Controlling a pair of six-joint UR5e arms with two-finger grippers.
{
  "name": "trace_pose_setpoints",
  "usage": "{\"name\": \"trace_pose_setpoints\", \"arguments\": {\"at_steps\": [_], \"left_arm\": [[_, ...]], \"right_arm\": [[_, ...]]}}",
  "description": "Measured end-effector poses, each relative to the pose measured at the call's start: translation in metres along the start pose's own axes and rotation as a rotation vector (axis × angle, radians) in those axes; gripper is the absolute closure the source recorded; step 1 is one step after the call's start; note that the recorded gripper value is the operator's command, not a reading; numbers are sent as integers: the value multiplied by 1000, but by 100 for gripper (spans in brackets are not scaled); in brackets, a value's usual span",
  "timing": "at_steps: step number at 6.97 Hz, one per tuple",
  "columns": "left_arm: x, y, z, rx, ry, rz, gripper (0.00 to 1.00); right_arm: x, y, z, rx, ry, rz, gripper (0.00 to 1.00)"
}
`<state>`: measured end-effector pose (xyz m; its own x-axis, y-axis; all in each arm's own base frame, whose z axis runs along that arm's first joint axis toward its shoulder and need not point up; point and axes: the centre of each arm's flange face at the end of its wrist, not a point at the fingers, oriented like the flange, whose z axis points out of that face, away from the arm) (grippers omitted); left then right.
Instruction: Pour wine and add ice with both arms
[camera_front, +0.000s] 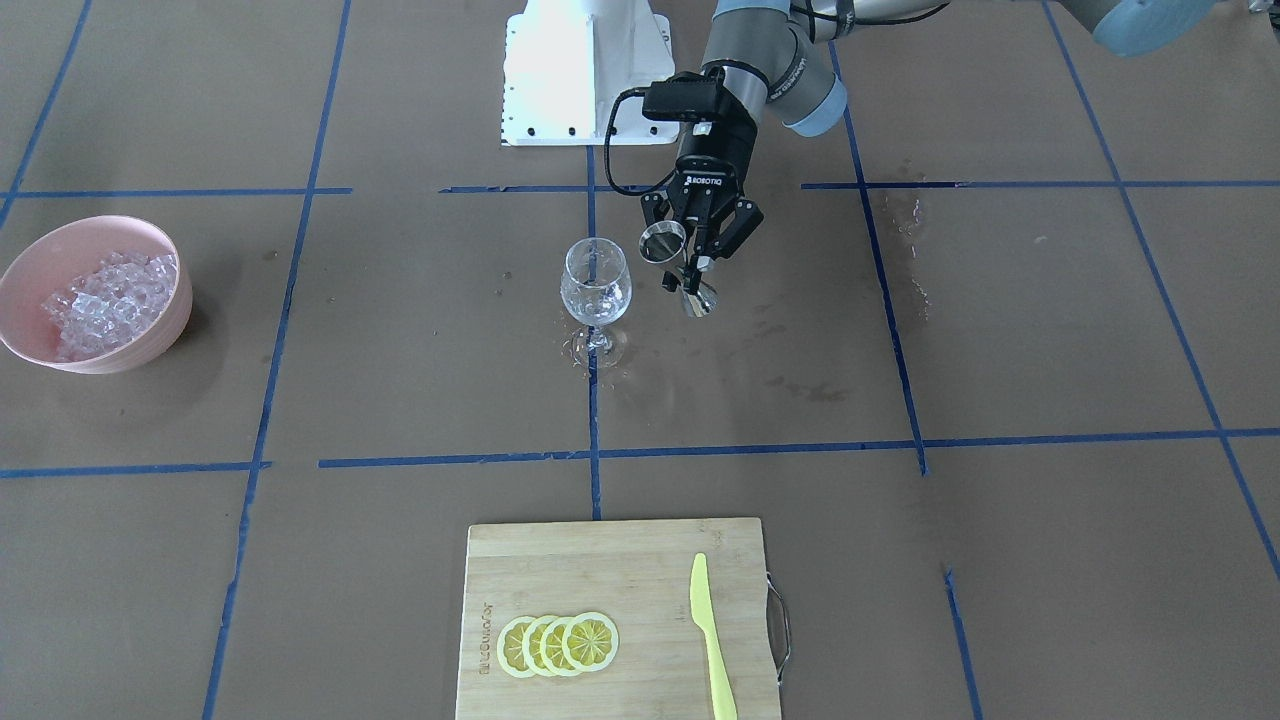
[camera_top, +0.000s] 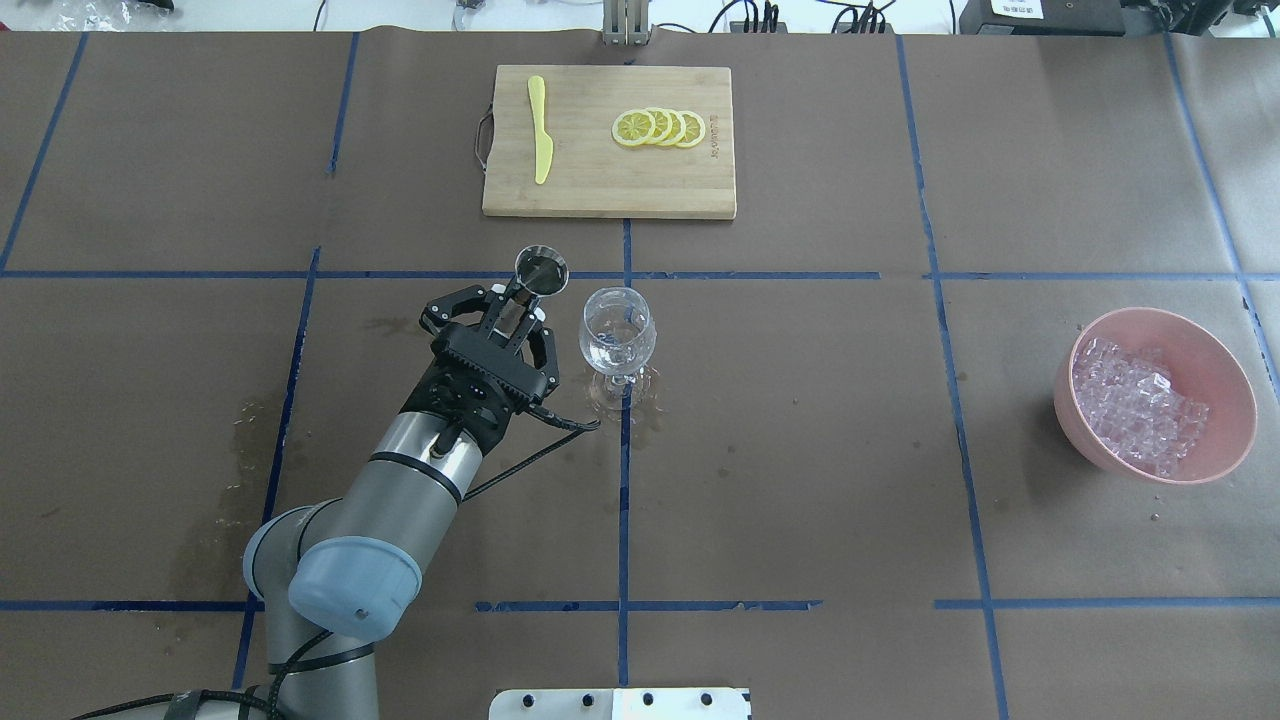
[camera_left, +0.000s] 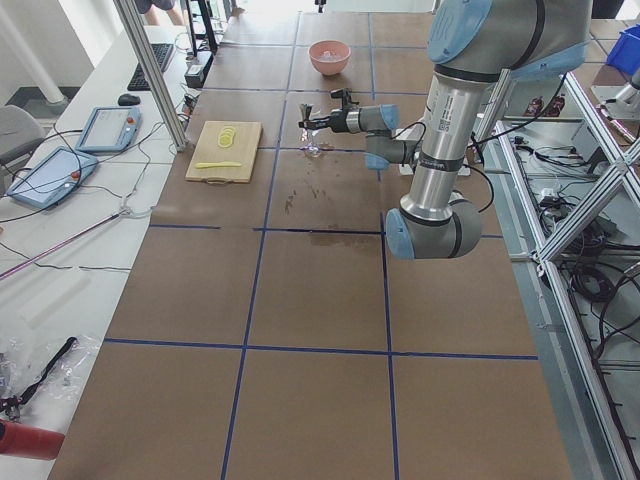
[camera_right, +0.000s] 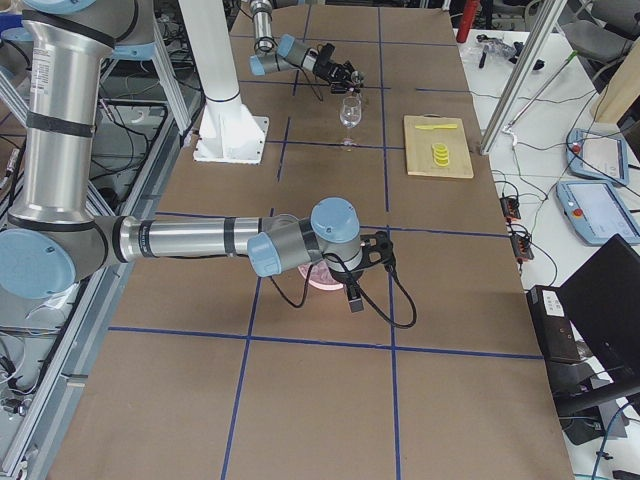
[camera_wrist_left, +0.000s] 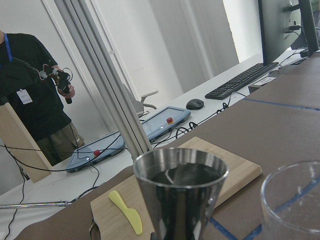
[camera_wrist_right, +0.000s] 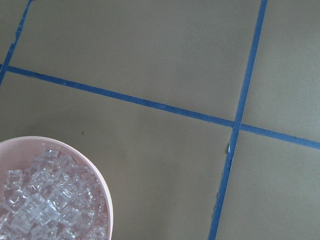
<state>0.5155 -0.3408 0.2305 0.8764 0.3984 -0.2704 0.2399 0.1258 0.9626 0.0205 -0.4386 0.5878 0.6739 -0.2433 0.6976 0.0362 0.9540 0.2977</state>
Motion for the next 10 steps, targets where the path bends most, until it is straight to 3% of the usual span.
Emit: {"name": "trace_pose_setpoints", "arguments": {"at_steps": [4,10], "left_arm": [[5,-12,1,13,-22,325,100],[8,-24,-1,12,-95,734,100]], "right_arm": [[4,2,4,-9,1,9,0],[13,5,12,-25,1,26,0]]}}
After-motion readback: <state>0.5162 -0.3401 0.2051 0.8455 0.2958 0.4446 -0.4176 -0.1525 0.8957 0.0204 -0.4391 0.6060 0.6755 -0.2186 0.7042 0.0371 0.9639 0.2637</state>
